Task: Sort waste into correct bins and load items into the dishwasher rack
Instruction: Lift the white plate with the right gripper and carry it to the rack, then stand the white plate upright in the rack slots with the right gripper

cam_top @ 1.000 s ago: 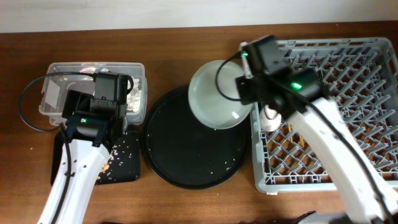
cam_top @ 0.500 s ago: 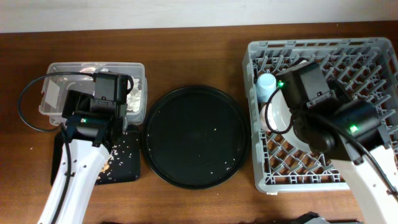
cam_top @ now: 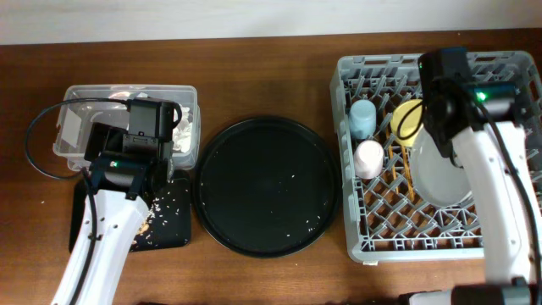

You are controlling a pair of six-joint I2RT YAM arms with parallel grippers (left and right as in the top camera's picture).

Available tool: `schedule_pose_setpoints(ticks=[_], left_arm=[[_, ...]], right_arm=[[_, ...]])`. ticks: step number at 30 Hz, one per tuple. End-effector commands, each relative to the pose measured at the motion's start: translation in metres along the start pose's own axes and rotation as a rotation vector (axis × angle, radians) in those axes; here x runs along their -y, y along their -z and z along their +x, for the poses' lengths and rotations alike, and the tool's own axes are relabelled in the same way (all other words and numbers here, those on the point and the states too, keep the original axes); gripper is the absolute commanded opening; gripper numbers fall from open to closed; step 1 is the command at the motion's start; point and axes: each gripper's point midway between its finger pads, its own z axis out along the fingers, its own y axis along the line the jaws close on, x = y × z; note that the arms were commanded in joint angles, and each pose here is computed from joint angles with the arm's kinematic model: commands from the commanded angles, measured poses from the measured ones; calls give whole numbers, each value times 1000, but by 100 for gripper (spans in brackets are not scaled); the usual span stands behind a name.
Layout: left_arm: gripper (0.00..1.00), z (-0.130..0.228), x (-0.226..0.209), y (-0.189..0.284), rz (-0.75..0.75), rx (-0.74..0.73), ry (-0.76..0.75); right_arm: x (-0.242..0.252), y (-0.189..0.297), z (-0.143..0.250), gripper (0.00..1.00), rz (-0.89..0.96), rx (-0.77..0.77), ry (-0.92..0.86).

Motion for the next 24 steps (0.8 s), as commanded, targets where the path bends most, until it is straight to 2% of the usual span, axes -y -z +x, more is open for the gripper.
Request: schedule_pose_setpoints(ticks=[1, 7, 12, 17, 24], left_arm=[[99, -3, -8, 5, -16, 15, 10], [99, -3, -8, 5, -16, 15, 10], [99, -3, -8, 5, -16, 15, 10], [99, -3, -8, 5, -16, 15, 10], [99, -3, -8, 5, -16, 15, 10]], right_arm=[[-25, -20, -12, 4, -84, -44, -1], [-61, -47, -25, 4, -175, -122, 49], [-63, -51, -25, 4, -171, -135, 58], [-25, -47, -15, 4, 29, -173, 72], [15, -28, -7, 4, 197, -158, 36]])
